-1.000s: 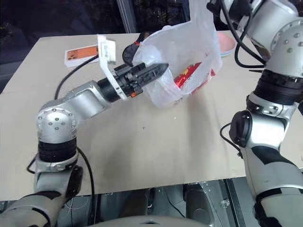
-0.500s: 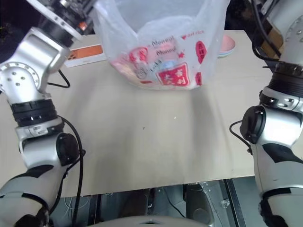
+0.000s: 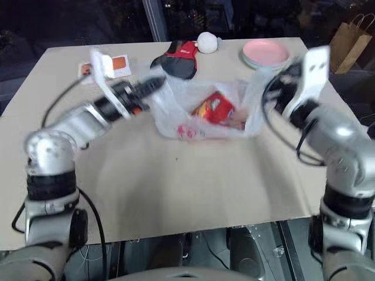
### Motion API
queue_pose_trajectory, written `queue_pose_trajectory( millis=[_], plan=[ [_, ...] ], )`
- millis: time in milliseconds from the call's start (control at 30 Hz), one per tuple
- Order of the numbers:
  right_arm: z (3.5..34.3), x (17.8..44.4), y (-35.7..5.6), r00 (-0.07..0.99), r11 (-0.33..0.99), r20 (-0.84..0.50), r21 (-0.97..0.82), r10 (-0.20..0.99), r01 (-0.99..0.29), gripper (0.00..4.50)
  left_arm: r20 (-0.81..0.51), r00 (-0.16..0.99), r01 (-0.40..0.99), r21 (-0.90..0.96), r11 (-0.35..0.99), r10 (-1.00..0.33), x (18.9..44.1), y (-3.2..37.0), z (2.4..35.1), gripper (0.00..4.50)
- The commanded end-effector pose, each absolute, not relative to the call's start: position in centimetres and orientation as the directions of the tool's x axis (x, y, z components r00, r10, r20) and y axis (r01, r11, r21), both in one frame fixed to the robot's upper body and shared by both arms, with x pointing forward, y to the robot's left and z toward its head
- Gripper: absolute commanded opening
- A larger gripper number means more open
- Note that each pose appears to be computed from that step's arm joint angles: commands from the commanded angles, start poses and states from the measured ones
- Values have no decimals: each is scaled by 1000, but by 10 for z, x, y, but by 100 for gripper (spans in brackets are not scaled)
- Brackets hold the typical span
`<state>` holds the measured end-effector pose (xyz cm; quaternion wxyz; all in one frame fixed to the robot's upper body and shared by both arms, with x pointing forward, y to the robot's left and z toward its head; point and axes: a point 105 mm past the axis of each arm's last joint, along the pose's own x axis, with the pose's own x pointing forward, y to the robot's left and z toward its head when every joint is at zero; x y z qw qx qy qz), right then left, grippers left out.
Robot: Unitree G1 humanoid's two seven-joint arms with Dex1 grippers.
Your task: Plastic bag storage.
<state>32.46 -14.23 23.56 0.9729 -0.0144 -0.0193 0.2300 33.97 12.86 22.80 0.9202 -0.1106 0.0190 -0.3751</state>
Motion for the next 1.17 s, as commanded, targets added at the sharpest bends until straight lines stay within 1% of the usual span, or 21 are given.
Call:
queue_pose_trajectory(
  millis=[33,100,167,267,333,367,433,467,533,567,600,700,800,933,1033,1167],
  plan=[
    [213,306,-133,890,881,-4,-143,456,-452,0,40,685,727,-99,680,-727,321,121,218,13],
    [180,293,-132,876,861,-106,-162,470,-482,0,-16,672,737,-77,671,-740,311,123,196,13],
    [166,283,-136,863,850,-143,-160,484,-503,0,-27,647,759,-80,646,-762,300,127,185,13],
    [163,270,-143,857,845,-139,-151,496,-513,0,-3,626,777,-83,624,-779,288,135,185,84],
    [164,260,-146,847,834,-136,-153,513,-530,0,6,606,794,-78,603,-796,278,140,186,167],
    [163,253,-146,834,821,-138,-152,534,-550,28,2,604,795,-76,602,-797,274,142,185,225],
    [161,243,-145,815,800,-148,-160,560,-578,89,-13,609,791,-65,608,-793,268,147,182,316],
    [159,238,-148,815,797,-158,-176,557,-578,141,-31,635,770,-51,636,-772,268,154,177,368],
    [153,229,-154,817,790,-179,-210,548,-576,235,-58,681,731,-19,683,-730,265,169,167,450],
    [150,224,-157,815,785,-186,-220,549,-579,295,-70,697,716,0,698,-714,263,176,163,450],
    [147,219,-160,809,778,-197,-223,554,-587,333,-98,698,713,4,701,-709,258,183,156,450],
    [143,204,-168,788,759,-222,-214,575,-614,333,-150,703,700,-25,714,-695,246,203,143,450],
    [139,189,-187,787,767,-259,-198,560,-610,333,-165,760,638,5,770,-629,243,229,138,450],
    [133,179,-217,809,796,-312,-207,498,-569,333,-161,795,597,35,801,-585,248,244,143,450],
    [128,178,-242,831,819,-340,-229,440,-526,333,-153,816,568,38,822,-557,258,251,147,450],
    [126,182,-255,837,821,-338,-239,431,-519,333,-102,841,536,13,844,-532,273,254,158,450]
  ],
)
